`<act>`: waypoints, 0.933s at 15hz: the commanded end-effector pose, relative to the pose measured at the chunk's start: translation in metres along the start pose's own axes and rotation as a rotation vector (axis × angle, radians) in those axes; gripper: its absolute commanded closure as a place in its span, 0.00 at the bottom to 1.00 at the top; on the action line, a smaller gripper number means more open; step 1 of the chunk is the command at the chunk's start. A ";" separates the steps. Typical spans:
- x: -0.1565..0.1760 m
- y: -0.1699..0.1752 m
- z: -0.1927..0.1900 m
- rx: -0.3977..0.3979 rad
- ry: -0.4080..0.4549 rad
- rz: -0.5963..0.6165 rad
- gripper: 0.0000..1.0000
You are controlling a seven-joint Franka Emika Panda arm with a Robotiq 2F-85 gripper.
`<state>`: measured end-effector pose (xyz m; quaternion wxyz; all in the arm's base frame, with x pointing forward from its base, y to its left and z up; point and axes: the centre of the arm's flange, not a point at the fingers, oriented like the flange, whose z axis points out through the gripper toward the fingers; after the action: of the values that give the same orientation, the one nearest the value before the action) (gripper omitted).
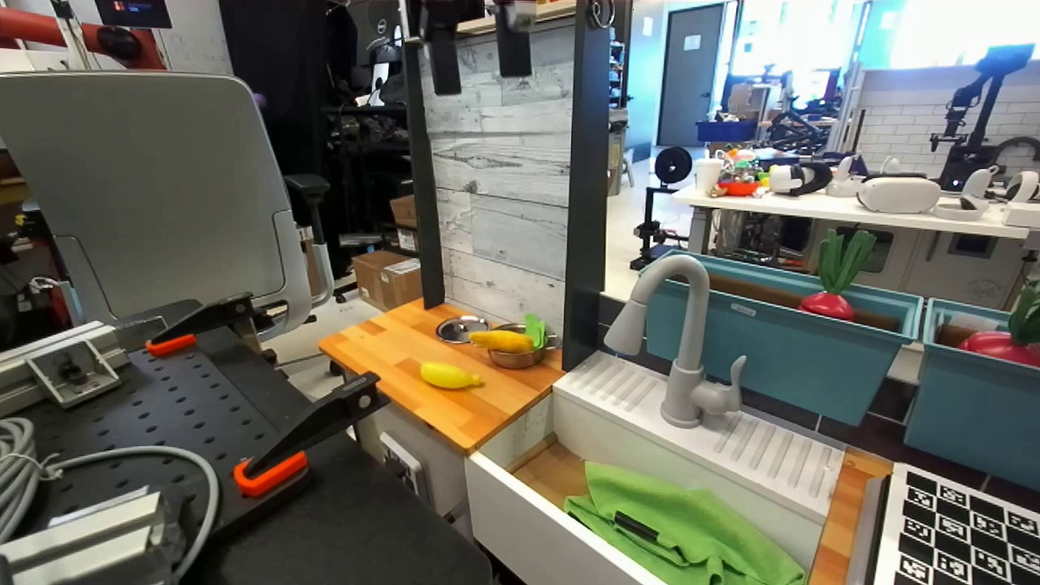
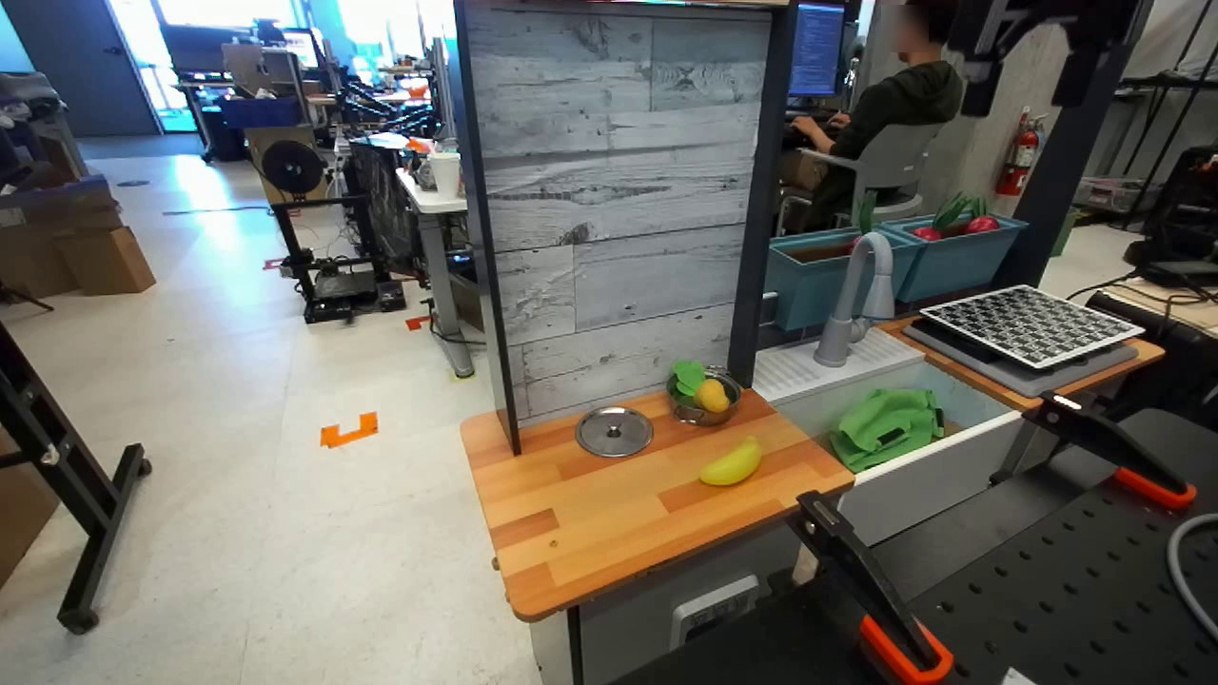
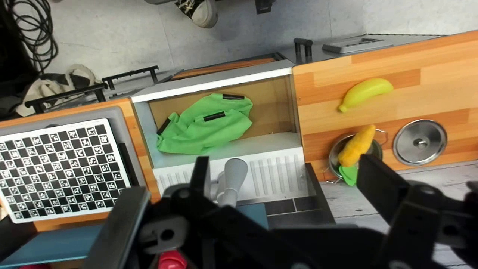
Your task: Turn the faucet to the left
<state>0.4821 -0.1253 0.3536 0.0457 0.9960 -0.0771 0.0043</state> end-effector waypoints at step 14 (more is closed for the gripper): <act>0.133 0.033 0.189 0.071 -0.051 0.255 0.00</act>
<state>0.5831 -0.1848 0.1940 0.0145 0.9832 -0.1804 -0.0223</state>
